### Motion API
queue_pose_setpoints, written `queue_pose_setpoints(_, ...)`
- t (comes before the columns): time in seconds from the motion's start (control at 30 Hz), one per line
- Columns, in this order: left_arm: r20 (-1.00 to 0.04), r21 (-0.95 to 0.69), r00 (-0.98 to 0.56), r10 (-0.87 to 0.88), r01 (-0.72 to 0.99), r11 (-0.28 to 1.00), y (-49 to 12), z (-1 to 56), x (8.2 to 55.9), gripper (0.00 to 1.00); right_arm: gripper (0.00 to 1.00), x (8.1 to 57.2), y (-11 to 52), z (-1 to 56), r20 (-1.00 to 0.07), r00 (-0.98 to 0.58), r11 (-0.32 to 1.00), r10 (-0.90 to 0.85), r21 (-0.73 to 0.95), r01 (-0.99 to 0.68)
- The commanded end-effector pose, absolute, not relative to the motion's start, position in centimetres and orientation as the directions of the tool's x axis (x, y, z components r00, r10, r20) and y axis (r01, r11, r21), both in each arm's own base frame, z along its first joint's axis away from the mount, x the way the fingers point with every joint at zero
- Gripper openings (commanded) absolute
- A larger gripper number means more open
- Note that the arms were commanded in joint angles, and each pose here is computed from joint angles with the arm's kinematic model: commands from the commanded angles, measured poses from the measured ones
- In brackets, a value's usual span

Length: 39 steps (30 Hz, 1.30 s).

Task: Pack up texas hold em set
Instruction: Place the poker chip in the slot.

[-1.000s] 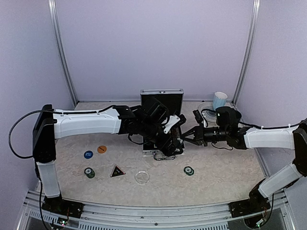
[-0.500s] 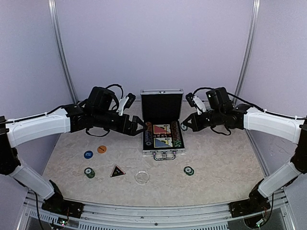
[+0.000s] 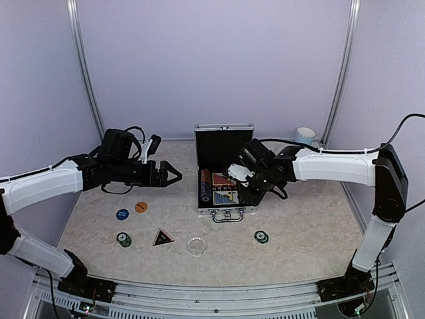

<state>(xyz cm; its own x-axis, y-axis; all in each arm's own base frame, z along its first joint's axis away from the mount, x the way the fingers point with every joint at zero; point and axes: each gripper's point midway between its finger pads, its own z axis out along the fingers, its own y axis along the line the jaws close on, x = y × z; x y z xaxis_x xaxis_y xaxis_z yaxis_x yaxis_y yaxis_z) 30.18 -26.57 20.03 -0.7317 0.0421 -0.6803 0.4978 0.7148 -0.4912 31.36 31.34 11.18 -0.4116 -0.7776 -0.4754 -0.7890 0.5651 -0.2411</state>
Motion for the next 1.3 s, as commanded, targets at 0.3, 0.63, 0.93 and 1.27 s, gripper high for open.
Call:
queue_pose_setpoints(0.3,-0.69,-0.521,-0.724,0.002,0.498,0.693,-25.7,20.1,30.2,0.99,0.0,32.1,30.9,12.2,-0.356,-0.284,0.42,-0.89,-0.4,-0.814)
queue_pose_setpoints(0.63,-0.682,-0.529,-0.732,0.0,0.493,0.691,-25.8,19.7,30.4,0.99,0.0,31.0,32.0,10.8,-0.325,-0.205,0.329,-0.923,-0.392,-0.859)
queue_pose_setpoints(0.93,-0.678,-0.527,-0.735,0.0,0.486,0.697,-25.7,19.4,30.4,0.99,0.0,31.2,32.0,8.9,-0.285,-0.191,0.297,-0.939,-0.398,-0.868)
queue_pose_setpoints(1.27,-0.673,-0.527,-0.739,-0.002,0.479,0.702,-25.6,18.9,30.4,0.99,0.0,31.7,32.1,8.4,-0.263,-0.175,0.275,-0.949,-0.421,-0.864)
